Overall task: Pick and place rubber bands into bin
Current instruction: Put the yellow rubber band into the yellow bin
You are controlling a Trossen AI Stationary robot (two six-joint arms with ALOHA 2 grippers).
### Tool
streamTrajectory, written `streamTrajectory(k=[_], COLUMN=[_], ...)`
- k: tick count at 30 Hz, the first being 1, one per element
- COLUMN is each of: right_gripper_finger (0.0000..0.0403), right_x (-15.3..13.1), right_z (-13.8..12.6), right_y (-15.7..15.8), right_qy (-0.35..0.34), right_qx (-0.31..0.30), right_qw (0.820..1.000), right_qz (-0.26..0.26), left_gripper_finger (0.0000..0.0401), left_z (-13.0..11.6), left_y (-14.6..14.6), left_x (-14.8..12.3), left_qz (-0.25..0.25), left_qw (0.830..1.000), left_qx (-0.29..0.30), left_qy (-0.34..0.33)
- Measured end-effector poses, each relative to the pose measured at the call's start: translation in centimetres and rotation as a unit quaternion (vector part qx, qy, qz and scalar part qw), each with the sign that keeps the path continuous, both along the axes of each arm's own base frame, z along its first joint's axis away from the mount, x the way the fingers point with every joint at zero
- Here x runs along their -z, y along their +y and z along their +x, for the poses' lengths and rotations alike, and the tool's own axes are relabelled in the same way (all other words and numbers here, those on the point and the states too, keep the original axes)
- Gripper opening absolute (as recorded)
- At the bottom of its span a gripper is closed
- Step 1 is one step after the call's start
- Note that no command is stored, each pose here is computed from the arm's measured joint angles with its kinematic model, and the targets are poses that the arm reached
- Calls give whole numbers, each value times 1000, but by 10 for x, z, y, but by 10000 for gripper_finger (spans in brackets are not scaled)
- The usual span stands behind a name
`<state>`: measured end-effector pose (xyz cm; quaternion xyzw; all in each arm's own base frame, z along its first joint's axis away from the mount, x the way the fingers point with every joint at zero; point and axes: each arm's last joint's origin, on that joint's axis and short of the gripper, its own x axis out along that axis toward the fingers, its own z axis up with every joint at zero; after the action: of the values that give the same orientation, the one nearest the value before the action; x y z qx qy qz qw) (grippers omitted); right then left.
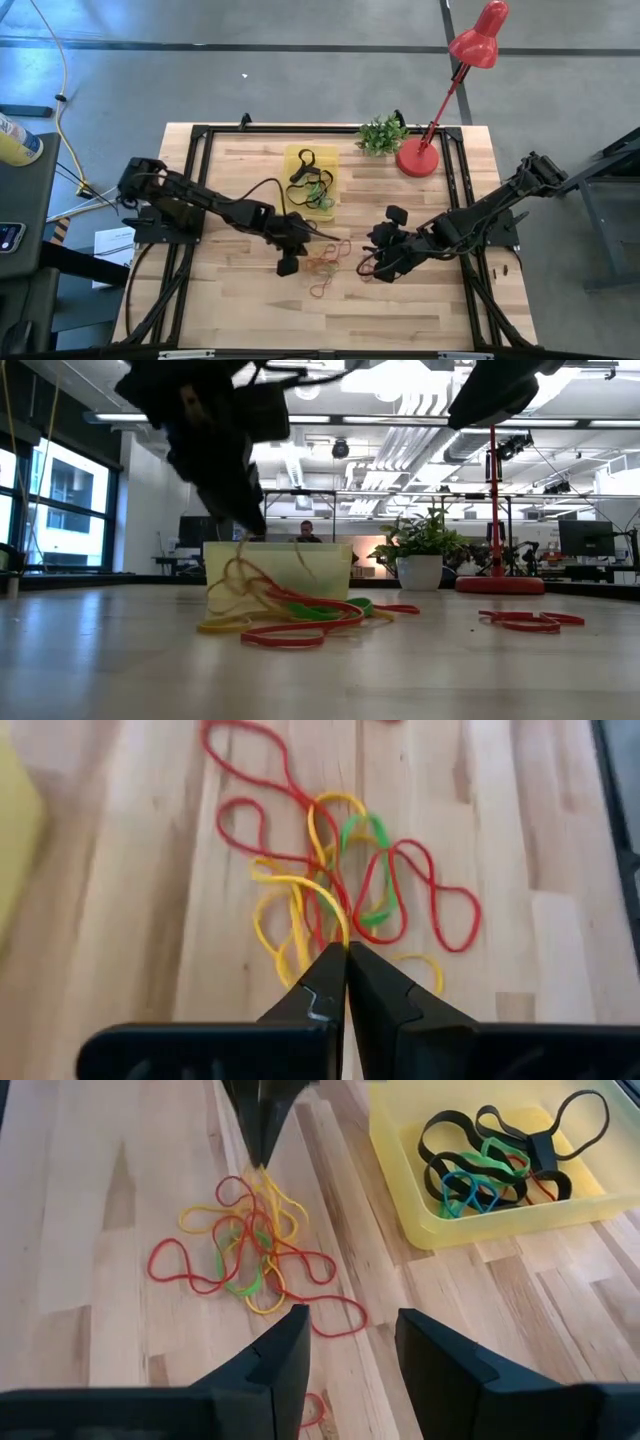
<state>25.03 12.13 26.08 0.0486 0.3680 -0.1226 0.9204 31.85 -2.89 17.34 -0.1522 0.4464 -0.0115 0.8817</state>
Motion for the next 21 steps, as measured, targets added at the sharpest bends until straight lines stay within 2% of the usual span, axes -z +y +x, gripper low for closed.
streamTrajectory(k=[21], right_gripper_finger=[139], right_x=[0], right_z=[4], right_y=[-7], right_qy=[2], right_qx=[7], right_qw=[1000], right_qz=[1], left_gripper_finger=[0], left_z=[-33], left_y=[6], left_x=[-88], left_qz=[37], left_qw=[986], left_qx=[-27], left_qy=[-158])
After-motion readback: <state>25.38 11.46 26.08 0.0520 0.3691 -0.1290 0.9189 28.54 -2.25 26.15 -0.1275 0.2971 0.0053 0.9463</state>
